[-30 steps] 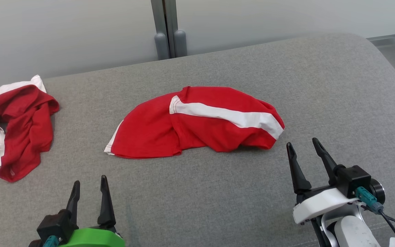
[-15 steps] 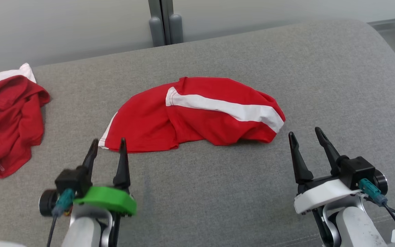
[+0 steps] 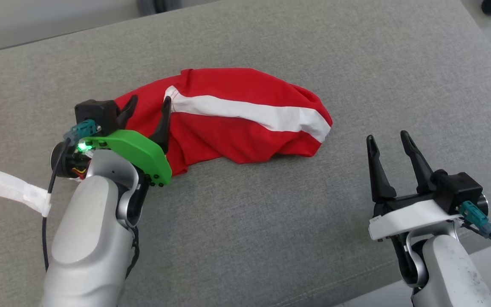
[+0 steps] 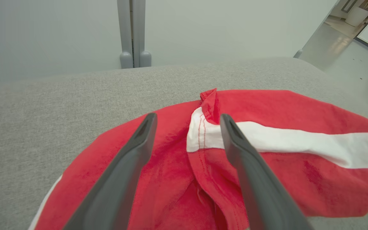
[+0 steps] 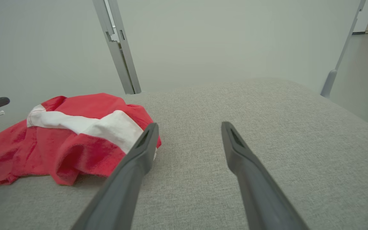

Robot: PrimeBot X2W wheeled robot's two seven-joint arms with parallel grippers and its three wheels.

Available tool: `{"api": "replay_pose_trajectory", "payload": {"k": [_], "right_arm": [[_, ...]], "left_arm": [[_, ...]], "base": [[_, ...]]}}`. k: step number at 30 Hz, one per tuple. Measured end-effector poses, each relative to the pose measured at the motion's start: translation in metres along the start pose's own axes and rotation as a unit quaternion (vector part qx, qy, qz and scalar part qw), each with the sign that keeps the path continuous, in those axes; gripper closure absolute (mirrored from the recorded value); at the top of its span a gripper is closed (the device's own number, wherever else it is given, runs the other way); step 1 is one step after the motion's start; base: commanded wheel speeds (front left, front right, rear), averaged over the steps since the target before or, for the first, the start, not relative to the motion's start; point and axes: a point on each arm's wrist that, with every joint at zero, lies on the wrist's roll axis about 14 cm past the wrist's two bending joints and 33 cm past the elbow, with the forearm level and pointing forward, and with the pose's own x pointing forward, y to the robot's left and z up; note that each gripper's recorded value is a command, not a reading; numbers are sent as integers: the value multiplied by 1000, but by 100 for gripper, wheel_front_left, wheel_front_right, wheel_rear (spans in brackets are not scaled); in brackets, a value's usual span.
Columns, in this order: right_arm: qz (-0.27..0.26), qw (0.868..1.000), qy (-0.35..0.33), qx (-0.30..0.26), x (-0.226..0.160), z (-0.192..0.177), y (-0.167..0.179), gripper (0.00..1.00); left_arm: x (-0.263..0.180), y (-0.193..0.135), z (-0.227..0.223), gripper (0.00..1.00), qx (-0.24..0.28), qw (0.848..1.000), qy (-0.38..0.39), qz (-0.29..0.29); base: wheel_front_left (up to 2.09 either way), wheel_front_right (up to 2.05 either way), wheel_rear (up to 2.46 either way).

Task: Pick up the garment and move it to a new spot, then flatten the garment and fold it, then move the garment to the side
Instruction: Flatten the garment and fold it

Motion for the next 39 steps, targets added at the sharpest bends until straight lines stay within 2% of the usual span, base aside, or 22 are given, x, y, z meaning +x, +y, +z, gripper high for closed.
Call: {"api": "replay_pose_trajectory", "payload": {"k": [10,11,12,13,14,23,29,35,39], "right_arm": [[-46,999,21,-5,-5,-12,-31,0],[-47,999,22,-5,-5,-13,-32,0],[-48,999,22,-6,-5,-13,-33,0],[-49,999,22,-7,-5,-12,-33,0],[-50,998,22,-7,-5,-13,-34,0],[-52,999,12,-9,-3,-7,-36,0],[-33,999,6,-9,1,-4,-23,0],[-15,1000,2,-9,0,-2,-10,0],[4,1000,-3,-9,1,1,3,0]], "left_arm": [[32,-10,-50,0,-15,996,85,-35],[34,-9,-51,7,-14,995,87,-36],[36,-10,-51,56,-14,995,86,-38],[39,-11,-49,70,-15,996,82,-41],[40,-13,-47,100,-17,996,77,-43],[30,-28,-13,100,5,997,20,-70],[3,-33,46,100,15,994,-73,-81],[-47,-12,73,100,5,992,-118,-35],[-84,8,52,100,-18,995,-98,12]], "base": [[0,0,0],[0,0,0],[0,0,0],[0,0,0],[0,0,0],[0,0,0],[0,0,0],[0,0,0],[0,0,0]]}}
